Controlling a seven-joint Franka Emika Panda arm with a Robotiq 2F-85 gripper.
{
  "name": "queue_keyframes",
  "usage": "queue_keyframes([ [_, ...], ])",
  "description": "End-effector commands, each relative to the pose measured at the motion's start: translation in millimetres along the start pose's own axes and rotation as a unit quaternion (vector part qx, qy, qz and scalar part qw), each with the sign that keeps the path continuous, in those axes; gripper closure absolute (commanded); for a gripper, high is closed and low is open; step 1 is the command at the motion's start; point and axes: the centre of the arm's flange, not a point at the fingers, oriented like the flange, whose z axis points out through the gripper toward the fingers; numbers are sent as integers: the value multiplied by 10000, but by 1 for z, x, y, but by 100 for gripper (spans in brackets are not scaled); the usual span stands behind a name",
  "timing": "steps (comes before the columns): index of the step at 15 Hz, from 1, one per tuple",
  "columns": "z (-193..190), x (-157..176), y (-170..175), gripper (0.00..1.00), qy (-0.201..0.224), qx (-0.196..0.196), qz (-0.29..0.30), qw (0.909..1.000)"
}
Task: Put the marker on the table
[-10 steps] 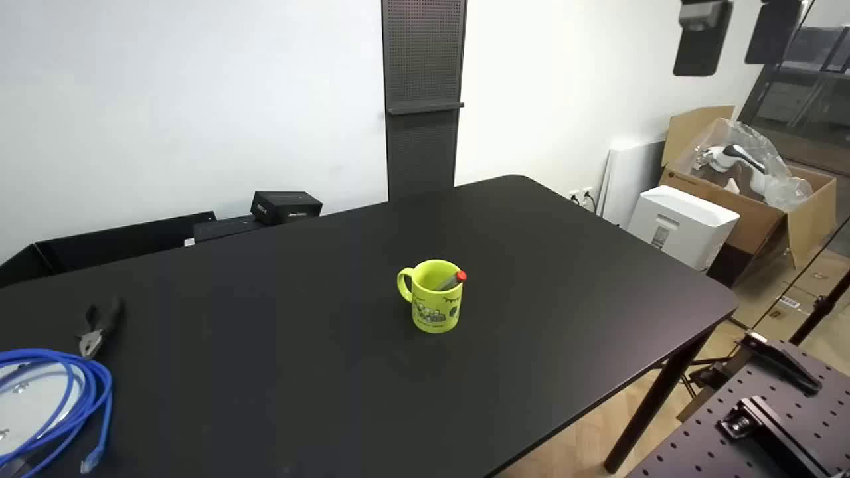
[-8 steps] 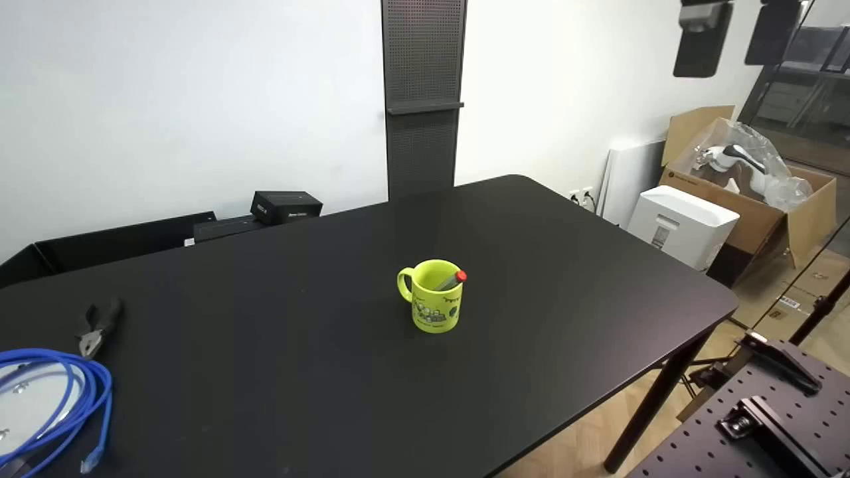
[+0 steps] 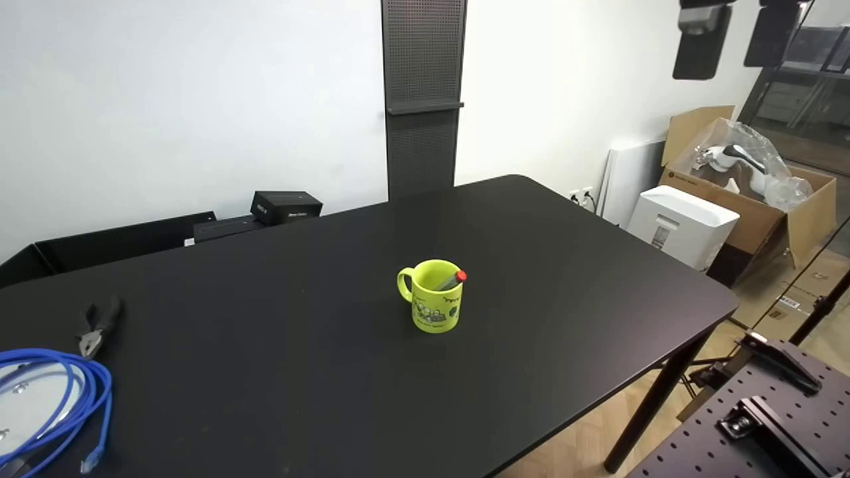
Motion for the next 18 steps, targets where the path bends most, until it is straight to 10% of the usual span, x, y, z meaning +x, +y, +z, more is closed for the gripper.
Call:
queue_keyframes([
  [1,0,0,0,0,0,0,0,10000],
  [11,0,64,4,0,514,-346,-247,9978],
  [15,-2,102,-2,0,1416,-612,-441,9870],
  [18,11,88,1,0,1184,-472,-454,9908],
])
